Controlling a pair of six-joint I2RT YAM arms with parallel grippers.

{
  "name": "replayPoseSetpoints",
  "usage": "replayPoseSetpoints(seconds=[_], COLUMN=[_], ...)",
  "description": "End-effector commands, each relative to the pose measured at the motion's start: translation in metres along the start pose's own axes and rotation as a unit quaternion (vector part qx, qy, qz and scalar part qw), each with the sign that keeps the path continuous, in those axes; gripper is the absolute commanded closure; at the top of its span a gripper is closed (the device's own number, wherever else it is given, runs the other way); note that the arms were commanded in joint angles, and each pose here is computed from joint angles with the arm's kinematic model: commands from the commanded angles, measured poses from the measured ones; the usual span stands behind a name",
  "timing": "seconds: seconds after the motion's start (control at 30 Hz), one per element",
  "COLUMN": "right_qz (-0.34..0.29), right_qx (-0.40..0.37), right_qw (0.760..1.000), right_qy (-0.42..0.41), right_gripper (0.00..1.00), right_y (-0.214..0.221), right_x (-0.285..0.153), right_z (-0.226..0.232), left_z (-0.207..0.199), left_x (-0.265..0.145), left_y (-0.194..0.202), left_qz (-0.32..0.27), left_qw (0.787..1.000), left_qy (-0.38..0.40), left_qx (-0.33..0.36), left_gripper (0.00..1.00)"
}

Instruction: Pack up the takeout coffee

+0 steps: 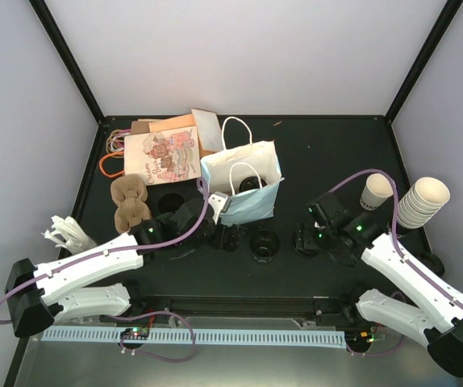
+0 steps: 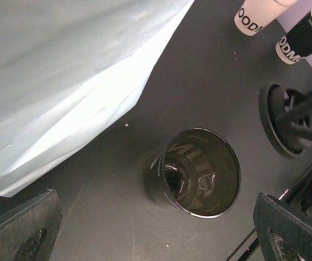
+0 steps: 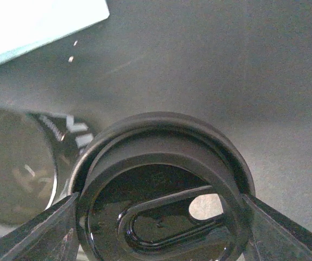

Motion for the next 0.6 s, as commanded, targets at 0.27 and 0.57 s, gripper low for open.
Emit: replayPoseSetpoints(seconds=[0.27,0.57], right_qz=[-0.018,-0.059], right_qx=[-0.127,-0.193], right_qw=[0.989,0.976], right_qy=[-0.075,-0.079], right_gripper=[0.23,0.21], right_y=[0.017,0.013], right_x=[-0.017,-0.017], right_z=[0.040,0.062], left_z=[0.003,0.004], left_x=[0.004,0.012], left_y=[-0.002,0.008], left_qz=[-0.003,0.029], left_qw=[0.999,0.997], left_qy=[0.022,0.040], left_qx=[-0.037,-0.056], left_gripper=[0.01,0.01])
Point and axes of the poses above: each gripper's point midway between its finger pads, its own x axis out along the fingers, its own z axis along the line the jaws close on, y = z × x, the point moved 7 cm from there along -x, back along the fingers, and after that the axes turned 13 degrees about -x, right-handed, at the moved point
